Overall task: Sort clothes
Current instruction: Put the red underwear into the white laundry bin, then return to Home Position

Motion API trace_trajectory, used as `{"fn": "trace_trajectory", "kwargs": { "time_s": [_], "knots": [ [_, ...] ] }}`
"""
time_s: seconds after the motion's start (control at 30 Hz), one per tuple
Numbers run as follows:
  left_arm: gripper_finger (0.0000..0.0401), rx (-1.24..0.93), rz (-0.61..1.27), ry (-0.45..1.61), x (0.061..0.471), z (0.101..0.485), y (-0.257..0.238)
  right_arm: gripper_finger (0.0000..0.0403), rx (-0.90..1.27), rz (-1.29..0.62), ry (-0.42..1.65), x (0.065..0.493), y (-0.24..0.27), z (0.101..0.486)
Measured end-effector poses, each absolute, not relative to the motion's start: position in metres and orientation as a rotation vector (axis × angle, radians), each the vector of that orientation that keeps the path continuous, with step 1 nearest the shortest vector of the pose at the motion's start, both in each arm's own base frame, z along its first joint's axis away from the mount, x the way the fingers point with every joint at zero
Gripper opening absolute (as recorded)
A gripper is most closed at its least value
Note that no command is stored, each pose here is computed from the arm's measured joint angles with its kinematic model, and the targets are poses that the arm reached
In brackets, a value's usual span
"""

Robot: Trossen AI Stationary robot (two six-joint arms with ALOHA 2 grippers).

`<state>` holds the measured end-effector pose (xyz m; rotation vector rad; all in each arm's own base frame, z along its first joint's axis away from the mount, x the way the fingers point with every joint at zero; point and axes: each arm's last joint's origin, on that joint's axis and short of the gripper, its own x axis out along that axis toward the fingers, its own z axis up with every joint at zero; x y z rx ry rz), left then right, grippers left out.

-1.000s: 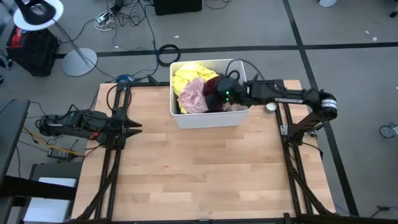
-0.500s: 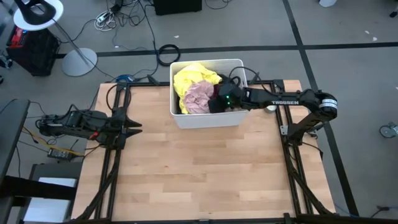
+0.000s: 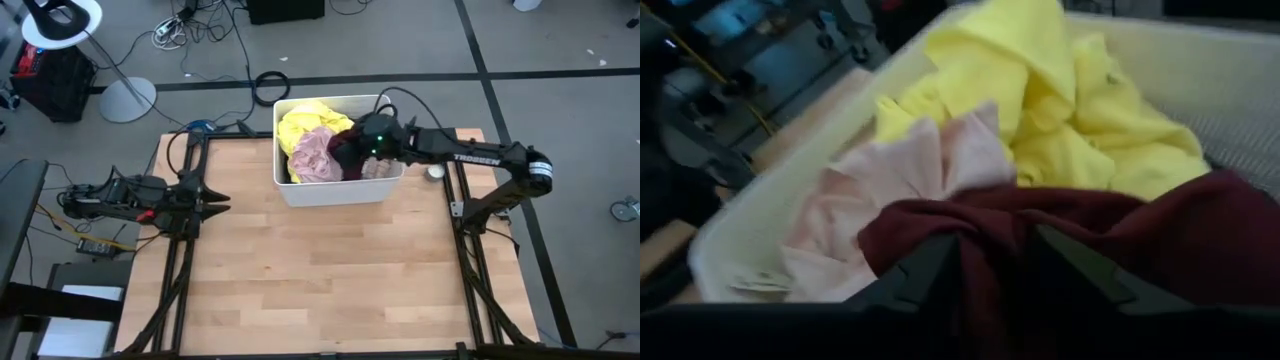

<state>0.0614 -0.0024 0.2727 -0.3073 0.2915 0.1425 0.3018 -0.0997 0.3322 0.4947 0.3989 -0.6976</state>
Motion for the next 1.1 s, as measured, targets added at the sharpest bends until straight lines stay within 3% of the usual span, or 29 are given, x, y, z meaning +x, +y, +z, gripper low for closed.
{"fn": "trace_trajectory", "kwargs": {
  "time_s": [0.37,0.53,0.87,1.0,1.1],
  "knots": [
    [0.0137,-0.32,0.131,0.232,0.063,0.278,-0.003,0.0141,0.522,-0.477,0.318,0.252,-0.078,0.382],
    [0.0137,-0.335,0.119,0.162,0.065,0.285,-0.003,0.0141,0.47,-0.463,0.323,0.233,-0.072,0.392],
    [0.0137,-0.354,0.286,0.075,0.065,0.29,0.002,0.0141,0.492,-0.551,0.841,0.195,-0.056,0.357],
    [0.0137,-0.338,0.283,-0.01,0.075,0.283,0.001,0.0141,0.425,-0.476,0.881,0.197,-0.042,0.356],
    [0.0137,-0.251,0.16,-0.092,0.091,0.267,-0.005,0.0142,0.369,-0.399,0.849,0.203,-0.031,0.358]
  ]
}}
